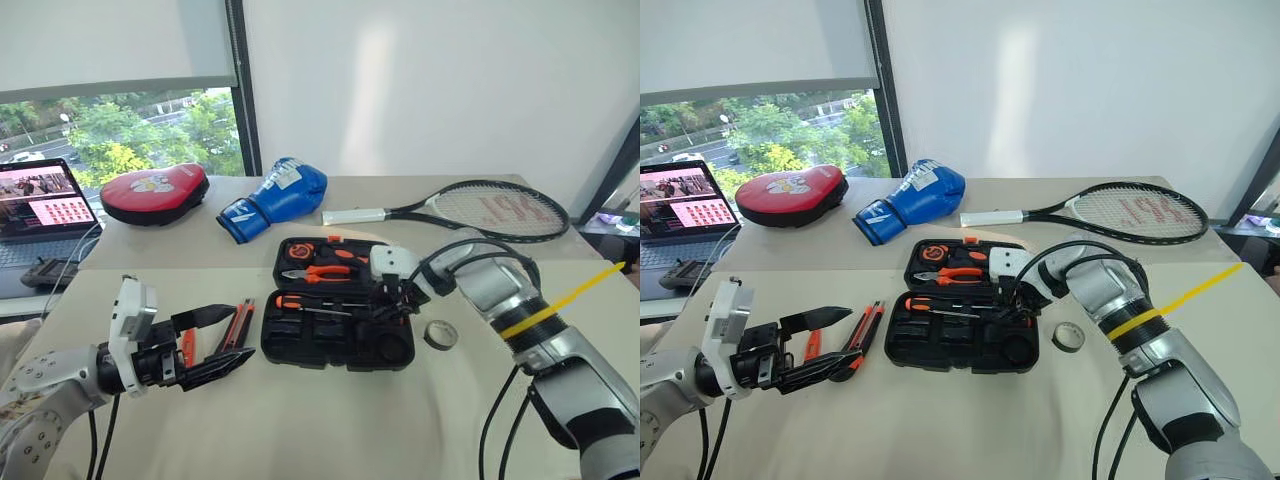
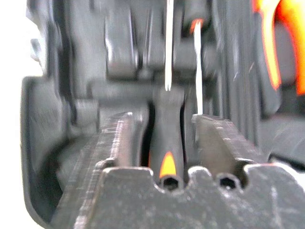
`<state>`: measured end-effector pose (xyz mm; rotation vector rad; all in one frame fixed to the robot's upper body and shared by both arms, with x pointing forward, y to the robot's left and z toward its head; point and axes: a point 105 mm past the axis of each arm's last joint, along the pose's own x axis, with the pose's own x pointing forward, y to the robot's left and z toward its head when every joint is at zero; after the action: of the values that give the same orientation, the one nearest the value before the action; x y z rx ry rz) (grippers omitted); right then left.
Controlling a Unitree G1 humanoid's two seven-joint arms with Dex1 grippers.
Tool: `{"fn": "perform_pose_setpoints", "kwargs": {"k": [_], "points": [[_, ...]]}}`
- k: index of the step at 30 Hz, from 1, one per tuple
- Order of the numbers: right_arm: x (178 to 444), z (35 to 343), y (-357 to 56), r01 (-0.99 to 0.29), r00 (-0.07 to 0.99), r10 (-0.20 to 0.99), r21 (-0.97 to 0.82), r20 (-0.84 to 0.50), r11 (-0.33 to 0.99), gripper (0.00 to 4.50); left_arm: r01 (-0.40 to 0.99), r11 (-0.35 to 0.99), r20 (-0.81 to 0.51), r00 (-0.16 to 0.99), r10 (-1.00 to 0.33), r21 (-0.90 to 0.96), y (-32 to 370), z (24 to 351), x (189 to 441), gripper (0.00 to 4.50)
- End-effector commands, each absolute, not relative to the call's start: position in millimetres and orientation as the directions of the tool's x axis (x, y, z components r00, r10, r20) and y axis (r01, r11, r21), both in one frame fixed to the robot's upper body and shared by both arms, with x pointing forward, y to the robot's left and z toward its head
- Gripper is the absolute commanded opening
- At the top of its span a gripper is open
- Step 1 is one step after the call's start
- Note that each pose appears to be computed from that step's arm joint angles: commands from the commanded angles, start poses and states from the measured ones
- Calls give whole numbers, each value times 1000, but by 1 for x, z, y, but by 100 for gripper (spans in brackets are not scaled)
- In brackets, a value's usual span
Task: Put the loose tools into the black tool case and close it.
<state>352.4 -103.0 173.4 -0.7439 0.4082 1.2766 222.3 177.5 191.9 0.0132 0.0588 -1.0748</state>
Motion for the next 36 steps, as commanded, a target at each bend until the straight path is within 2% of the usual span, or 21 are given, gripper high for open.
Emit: {"fn": "perform_pose_setpoints", "kwargs": {"k": [1, 3, 6, 9, 11, 13, 17, 20, 23, 24, 26, 27, 28, 29, 30, 36], "points": [[348, 197, -100, -924, 364, 787, -300, -498, 238, 73, 870, 492, -27, 493, -870, 25, 181, 198, 223, 450], [352, 187, -99, -874, 479, 771, -306, -419, 377, 10, 864, 503, -21, 503, -864, 24, 183, 196, 224, 450], [353, 160, -98, -785, 618, 705, -305, -347, 539, 10, 856, 516, -17, 516, -856, 18, 185, 192, 224, 450], [351, 137, -93, -741, 671, 650, -346, -358, 575, 10, 850, 526, -19, 526, -850, 13, 188, 190, 223, 450], [341, 102, -83, -767, 642, 623, -379, -447, 519, 10, 848, 531, -25, 531, -847, 13, 190, 189, 222, 450], [333, 81, -76, -791, 612, 608, -397, -506, 466, 10, 844, 537, -30, 537, -843, 19, 192, 188, 223, 450], [334, 40, -81, -808, 589, 511, -443, -626, 389, 10, 818, 575, -33, 575, -817, 17, 198, 186, 227, 450], [336, 31, -86, -813, 581, 501, -487, -641, 319, 10, 774, 633, -30, 632, -774, 0, 202, 185, 232, 450], [331, 56, -79, -815, 564, 624, -487, -541, 314, 10, 666, 746, -38, 745, -666, -9, 212, 183, 243, 450], [326, 75, -69, -829, 538, 715, -433, -446, 354, 10, 626, 780, -37, 779, -625, -10, 216, 183, 245, 450], [307, 134, -59, -870, 439, 886, -318, -150, 378, 10, 519, 854, -67, 851, -521, -42, 226, 177, 252, 450], [302, 159, -64, -889, 419, 907, -218, -36, 402, 10, 460, 887, -106, 881, -460, -27, 231, 173, 256, 450], [293, 180, -70, -900, 389, 921, -200, 36, 388, 33, 365, 931, -166, 918, -360, 3, 239, 166, 262, 450], [287, 190, -74, -906, 371, 926, -193, 65, 377, 62, 299, 954, -203, 936, -286, 32, 244, 162, 265, 450], [281, 191, -76, -914, 350, 936, -205, 40, 351, 81, 236, 971, -220, 950, -223, 34, 250, 160, 267, 450], [255, 206, -83, -942, 234, 971, -258, -47, 214, 290, 65, 998, -442, 896, -52, 15, 261, 123, 268, 450]]}}
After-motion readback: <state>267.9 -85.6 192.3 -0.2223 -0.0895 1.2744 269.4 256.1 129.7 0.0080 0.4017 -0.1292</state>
